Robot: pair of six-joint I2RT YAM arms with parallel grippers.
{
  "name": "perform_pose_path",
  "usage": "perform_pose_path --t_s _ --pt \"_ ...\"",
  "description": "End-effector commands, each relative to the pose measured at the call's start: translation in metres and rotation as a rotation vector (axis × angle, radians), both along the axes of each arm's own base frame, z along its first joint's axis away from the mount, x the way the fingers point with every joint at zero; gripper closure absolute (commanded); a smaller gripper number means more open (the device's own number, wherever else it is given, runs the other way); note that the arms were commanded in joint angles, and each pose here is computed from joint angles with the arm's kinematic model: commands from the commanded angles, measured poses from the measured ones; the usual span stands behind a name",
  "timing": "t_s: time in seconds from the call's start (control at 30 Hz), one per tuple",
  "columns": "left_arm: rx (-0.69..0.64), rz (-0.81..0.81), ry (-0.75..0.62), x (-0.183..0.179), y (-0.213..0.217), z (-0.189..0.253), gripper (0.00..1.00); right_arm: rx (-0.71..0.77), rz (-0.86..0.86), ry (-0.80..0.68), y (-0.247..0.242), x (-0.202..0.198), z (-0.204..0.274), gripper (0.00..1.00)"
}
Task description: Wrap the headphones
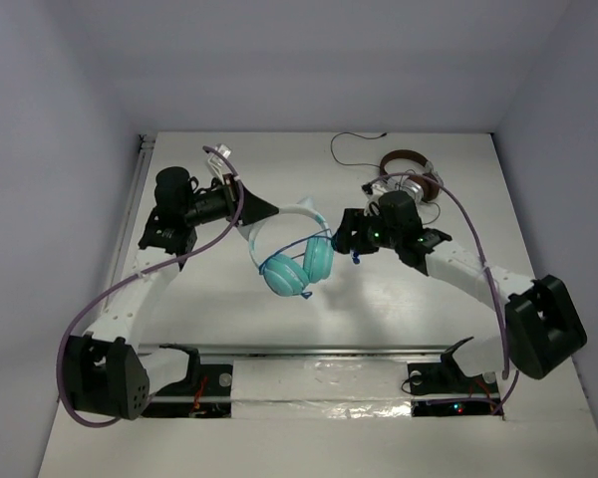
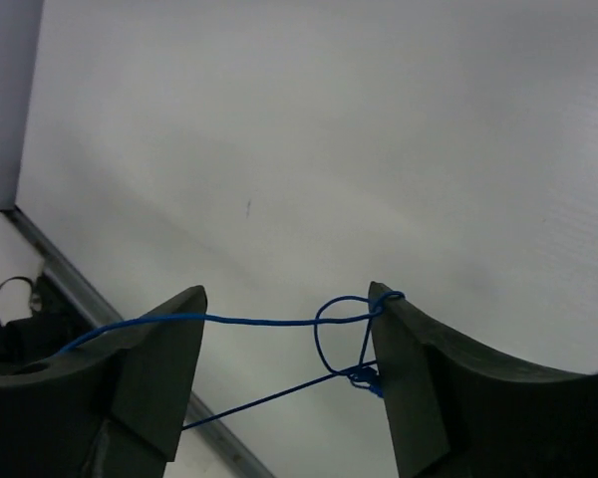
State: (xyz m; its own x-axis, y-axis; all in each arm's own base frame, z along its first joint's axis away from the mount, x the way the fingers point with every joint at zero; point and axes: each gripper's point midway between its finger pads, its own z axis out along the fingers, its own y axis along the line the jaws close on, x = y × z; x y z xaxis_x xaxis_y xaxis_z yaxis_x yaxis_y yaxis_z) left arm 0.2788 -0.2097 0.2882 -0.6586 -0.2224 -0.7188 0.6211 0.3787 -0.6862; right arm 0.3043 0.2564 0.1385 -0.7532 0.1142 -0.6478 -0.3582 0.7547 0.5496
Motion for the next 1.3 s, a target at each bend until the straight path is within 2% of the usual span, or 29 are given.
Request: perform_pose_path --t_s 0.0,0.07,0.1,0.2,0.3,0.33,0.43,0.47,0.57,0.7,0.8,0.83,0.87,0.9,0.93,0.97,1.0,1.03,1.07,1.17,1.27 --pt "-0.147 -0.032 -0.086 0.000 0.004 0.060 1.00 0.074 0.008 -0.013 -0.004 -0.018 0.033 0.25" --pt "-0.174 -0.014 -0.099 0.007 0.008 0.063 1.00 0.109 0.008 -0.059 -0.008 -0.026 0.058 0.20" --pt "-0.200 -0.012 -0.061 0.007 0.007 0.063 1.00 0.121 0.015 -0.077 -0.009 -0.030 0.067 0.19" --pt "-0.219 0.035 -0.054 0.020 0.016 0.064 1.00 0.155 -0.021 -0.141 -0.019 -0.036 0.098 0.15" --pt "-0.194 0.069 -0.025 0.030 0.017 0.051 1.00 0.205 -0.076 -0.183 -0.025 -0.037 0.122 0.17" --pt "-0.183 0.080 -0.028 0.032 0.018 0.047 1.00 0.227 -0.100 -0.194 -0.027 -0.036 0.128 0.19" --pt "-0.158 0.121 0.002 0.036 0.021 0.030 1.00 0.323 -0.170 -0.224 -0.029 -0.029 0.145 0.39" --pt "-0.155 0.126 0.007 0.036 0.021 0.028 1.00 0.343 -0.159 -0.218 -0.025 -0.028 0.148 0.37" --pt "-0.146 0.139 0.013 0.036 0.023 0.025 1.00 0.393 -0.040 -0.184 -0.002 -0.031 0.159 0.22" --pt "-0.144 0.164 -0.007 0.037 0.025 0.037 1.00 0.450 0.093 -0.217 0.010 -0.048 0.178 0.22" --pt "-0.165 0.177 -0.023 0.037 0.026 0.055 1.00 0.394 0.088 -0.240 0.005 -0.049 0.172 0.35" --pt "-0.171 0.184 -0.029 0.037 0.027 0.060 1.00 0.383 0.076 -0.246 0.002 -0.048 0.168 0.44" --pt "-0.177 0.191 -0.032 0.036 0.027 0.065 1.00 0.398 0.065 -0.291 -0.001 -0.048 0.175 0.81" --pt "-0.192 0.207 -0.033 0.037 0.028 0.073 1.00 0.384 0.057 -0.286 -0.003 -0.048 0.157 0.93" --pt "-0.199 0.214 -0.038 0.037 0.029 0.077 1.00 0.389 0.073 -0.304 -0.002 -0.050 0.154 0.99" --pt "-0.209 0.220 -0.042 0.036 0.030 0.083 1.00 0.405 0.091 -0.358 -0.001 -0.050 0.158 0.99" --pt "-0.217 0.235 -0.051 0.037 0.031 0.089 1.00 0.381 0.095 -0.352 -0.001 -0.048 0.138 0.95" --pt "-0.228 0.242 -0.050 0.037 0.032 0.094 1.00 0.376 0.088 -0.367 -0.001 -0.045 0.133 0.86" --pt "-0.232 0.248 -0.056 0.036 0.032 0.098 1.00 0.376 0.086 -0.403 -0.001 -0.040 0.133 0.66" --pt "-0.238 0.275 -0.067 0.037 0.035 0.109 1.00 0.352 0.087 -0.448 0.003 -0.028 0.114 0.42" --pt "-0.243 0.294 -0.073 0.037 0.037 0.115 1.00 0.300 0.044 -0.445 0.003 -0.009 0.095 0.33"
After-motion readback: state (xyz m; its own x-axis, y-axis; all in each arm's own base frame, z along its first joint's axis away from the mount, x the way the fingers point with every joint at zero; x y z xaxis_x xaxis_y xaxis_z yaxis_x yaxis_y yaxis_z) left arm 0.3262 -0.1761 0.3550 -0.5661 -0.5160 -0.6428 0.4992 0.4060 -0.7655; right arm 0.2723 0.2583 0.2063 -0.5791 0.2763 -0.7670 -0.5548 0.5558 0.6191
